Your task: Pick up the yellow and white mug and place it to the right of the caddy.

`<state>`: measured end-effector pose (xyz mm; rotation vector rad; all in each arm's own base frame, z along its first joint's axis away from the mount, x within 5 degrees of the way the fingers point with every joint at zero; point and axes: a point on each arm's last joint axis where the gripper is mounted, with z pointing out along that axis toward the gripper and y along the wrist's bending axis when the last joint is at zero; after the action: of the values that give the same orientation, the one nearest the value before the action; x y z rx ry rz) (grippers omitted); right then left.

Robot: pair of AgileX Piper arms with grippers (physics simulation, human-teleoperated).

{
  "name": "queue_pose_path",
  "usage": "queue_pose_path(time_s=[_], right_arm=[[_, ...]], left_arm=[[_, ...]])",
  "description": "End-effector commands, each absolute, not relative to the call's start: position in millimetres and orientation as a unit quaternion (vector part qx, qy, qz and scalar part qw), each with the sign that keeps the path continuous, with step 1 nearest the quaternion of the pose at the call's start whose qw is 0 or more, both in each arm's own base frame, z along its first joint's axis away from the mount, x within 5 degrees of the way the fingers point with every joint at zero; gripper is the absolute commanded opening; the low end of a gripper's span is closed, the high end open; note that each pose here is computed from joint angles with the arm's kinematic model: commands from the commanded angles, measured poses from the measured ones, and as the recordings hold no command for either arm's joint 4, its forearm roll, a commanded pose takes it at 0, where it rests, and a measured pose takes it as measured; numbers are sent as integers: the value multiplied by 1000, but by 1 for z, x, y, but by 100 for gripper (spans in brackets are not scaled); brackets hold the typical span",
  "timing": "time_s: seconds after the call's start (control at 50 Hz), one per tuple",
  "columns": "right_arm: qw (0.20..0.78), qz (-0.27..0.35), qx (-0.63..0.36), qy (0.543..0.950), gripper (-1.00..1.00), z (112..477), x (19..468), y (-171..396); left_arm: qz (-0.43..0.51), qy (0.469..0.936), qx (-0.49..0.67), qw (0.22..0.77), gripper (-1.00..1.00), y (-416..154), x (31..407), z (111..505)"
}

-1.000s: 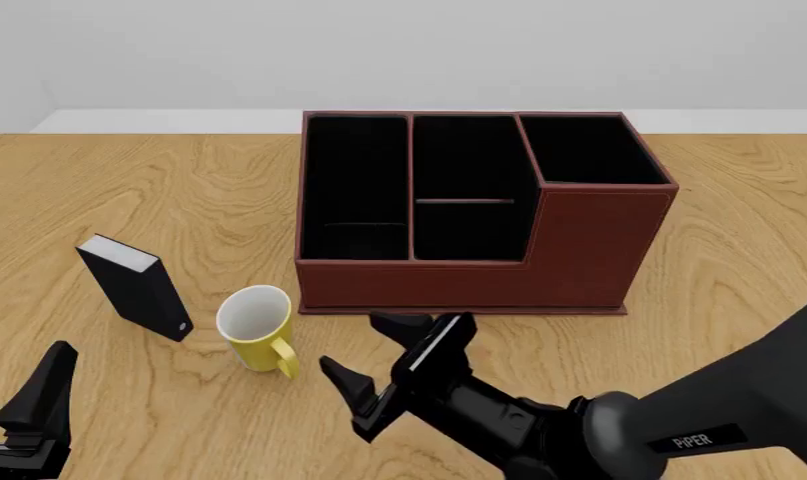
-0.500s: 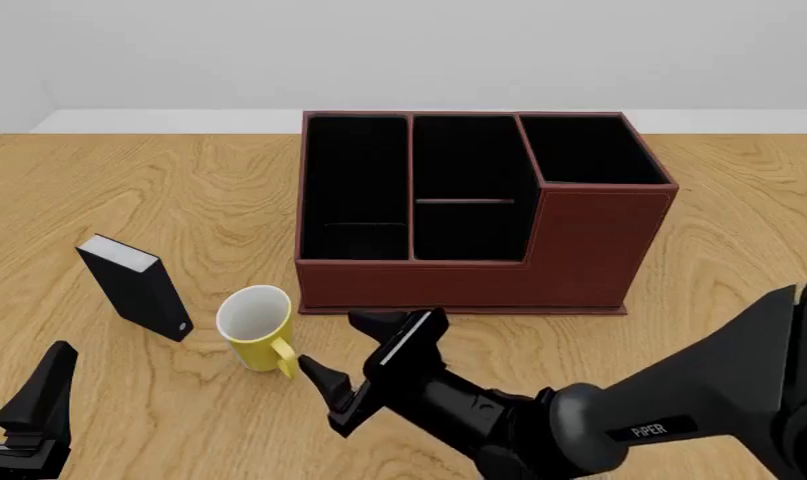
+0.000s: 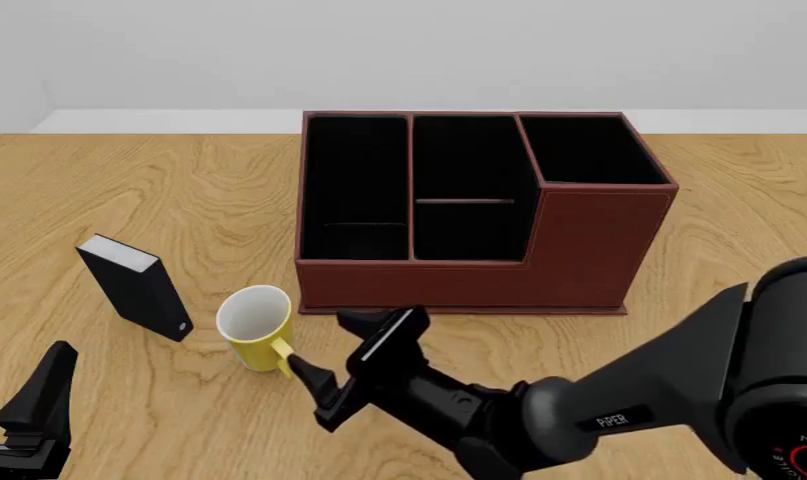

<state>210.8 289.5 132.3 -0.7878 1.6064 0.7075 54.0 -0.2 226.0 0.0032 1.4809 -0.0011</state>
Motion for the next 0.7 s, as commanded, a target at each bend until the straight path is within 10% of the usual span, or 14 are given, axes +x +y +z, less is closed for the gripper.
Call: queue_pose_path(time_s=[0.02,0.7], right_arm=[[568,303,-342,685,100,128,211,297],[559,299,-346,691,100,117,221,312]], left_arm=[[-1,675,1,738,100,0,54,226],[0,675,2,738,100,0,54,226]])
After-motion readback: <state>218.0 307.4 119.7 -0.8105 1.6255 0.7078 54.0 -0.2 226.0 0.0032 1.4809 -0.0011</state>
